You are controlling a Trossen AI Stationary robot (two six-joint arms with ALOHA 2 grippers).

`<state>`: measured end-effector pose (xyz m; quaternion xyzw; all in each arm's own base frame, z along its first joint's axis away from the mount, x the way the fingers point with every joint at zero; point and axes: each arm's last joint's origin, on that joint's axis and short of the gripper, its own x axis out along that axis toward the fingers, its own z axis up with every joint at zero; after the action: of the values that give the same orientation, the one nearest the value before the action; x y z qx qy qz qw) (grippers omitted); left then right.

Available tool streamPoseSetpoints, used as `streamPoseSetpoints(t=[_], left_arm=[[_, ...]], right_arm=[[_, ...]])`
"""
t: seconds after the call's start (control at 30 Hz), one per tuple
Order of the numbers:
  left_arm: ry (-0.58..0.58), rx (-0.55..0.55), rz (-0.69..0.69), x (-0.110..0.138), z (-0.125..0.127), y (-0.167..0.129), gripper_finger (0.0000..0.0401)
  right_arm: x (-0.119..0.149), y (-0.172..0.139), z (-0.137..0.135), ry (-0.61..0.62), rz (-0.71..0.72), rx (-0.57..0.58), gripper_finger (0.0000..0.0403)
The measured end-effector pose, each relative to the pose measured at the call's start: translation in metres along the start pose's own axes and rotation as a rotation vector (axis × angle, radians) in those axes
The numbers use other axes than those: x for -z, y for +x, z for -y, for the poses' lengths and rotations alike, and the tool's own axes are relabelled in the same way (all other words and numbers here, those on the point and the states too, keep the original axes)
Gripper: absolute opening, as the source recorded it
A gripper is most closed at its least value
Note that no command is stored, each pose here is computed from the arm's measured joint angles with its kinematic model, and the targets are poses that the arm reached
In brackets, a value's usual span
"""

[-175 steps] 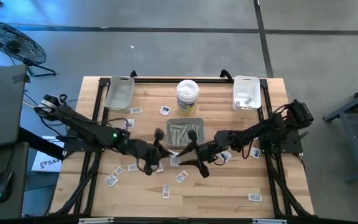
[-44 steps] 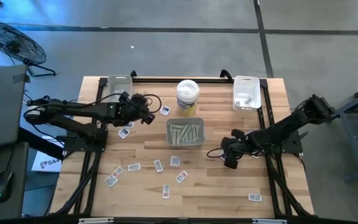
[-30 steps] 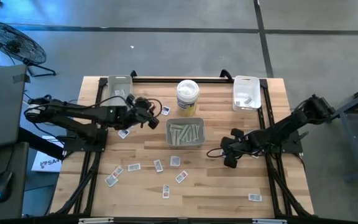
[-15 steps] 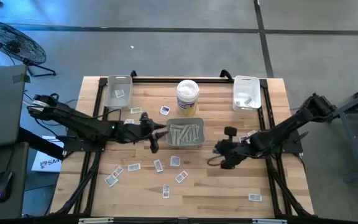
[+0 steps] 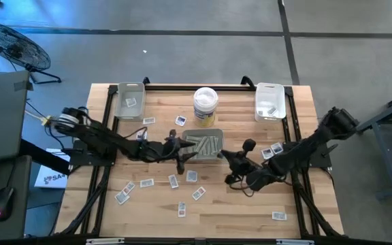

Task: Pick & Place First Aid Supplies
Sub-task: Put the alcohol pad into the top gray bin

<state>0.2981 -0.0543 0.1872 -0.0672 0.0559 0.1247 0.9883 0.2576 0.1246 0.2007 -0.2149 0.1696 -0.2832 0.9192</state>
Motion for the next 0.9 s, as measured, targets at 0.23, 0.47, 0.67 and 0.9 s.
streamPoseSetpoints(t=[0.23,0.47,0.67,0.9], left_arm=[[0.173,0.011,0.054,0.002,0.017,0.034,0.0224],[0.16,-0.045,0.065,0.003,0.027,0.058,0.0225],[0.117,-0.117,0.083,0.0,0.027,0.06,0.0224],[0.105,-0.116,0.096,-0.001,0.027,0.06,0.0145]], right_arm=[[-0.003,0.021,-0.008,0.039,0.036,0.154,0.0],[-0.005,0.026,-0.011,0.039,0.075,0.113,0.0],[-0.005,0.025,-0.012,0.034,0.075,0.108,0.0],[-0.006,0.024,-0.015,0.057,0.104,0.019,0.0]])
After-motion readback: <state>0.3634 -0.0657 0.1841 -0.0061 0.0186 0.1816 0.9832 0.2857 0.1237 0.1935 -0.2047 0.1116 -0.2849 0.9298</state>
